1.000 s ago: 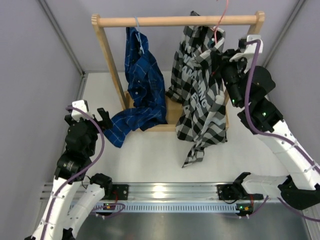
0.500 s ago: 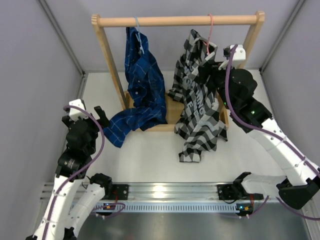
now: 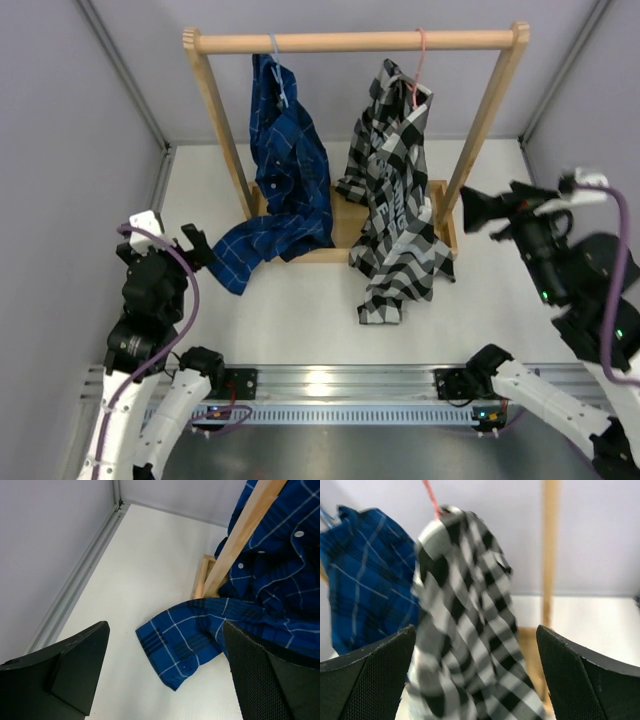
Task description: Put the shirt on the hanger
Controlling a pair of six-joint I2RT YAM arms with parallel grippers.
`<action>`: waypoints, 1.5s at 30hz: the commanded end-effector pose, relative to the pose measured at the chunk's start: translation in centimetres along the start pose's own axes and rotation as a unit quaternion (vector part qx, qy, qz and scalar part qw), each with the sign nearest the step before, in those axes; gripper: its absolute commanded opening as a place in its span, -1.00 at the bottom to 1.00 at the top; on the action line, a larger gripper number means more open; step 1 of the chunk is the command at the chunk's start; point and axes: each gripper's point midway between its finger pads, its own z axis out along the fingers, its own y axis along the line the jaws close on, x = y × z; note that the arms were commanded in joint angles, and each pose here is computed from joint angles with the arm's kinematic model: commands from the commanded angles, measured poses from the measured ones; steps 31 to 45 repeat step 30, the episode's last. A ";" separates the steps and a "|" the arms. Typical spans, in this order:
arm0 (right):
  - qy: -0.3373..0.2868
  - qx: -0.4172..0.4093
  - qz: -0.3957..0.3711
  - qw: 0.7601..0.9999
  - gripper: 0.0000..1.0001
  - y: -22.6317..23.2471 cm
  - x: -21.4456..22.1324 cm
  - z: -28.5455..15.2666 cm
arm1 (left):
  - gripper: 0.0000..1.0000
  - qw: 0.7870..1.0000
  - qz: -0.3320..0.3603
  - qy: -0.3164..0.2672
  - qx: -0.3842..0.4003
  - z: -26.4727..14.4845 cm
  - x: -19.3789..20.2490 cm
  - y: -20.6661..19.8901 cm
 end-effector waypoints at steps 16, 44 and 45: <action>0.111 0.171 -0.076 0.976 0.99 -10.3 12.0 -8.3 | 0.96 0.997 -0.019 0.009 0.077 -1.3 3.3 -1.6; 0.115 0.174 -0.081 0.975 0.99 -10.3 11.9 -8.1 | 0.96 0.996 -0.019 0.006 0.083 -1.4 3.3 -1.7; 0.115 0.174 -0.081 0.975 0.99 -10.3 11.9 -8.1 | 0.96 0.996 -0.019 0.006 0.083 -1.4 3.3 -1.7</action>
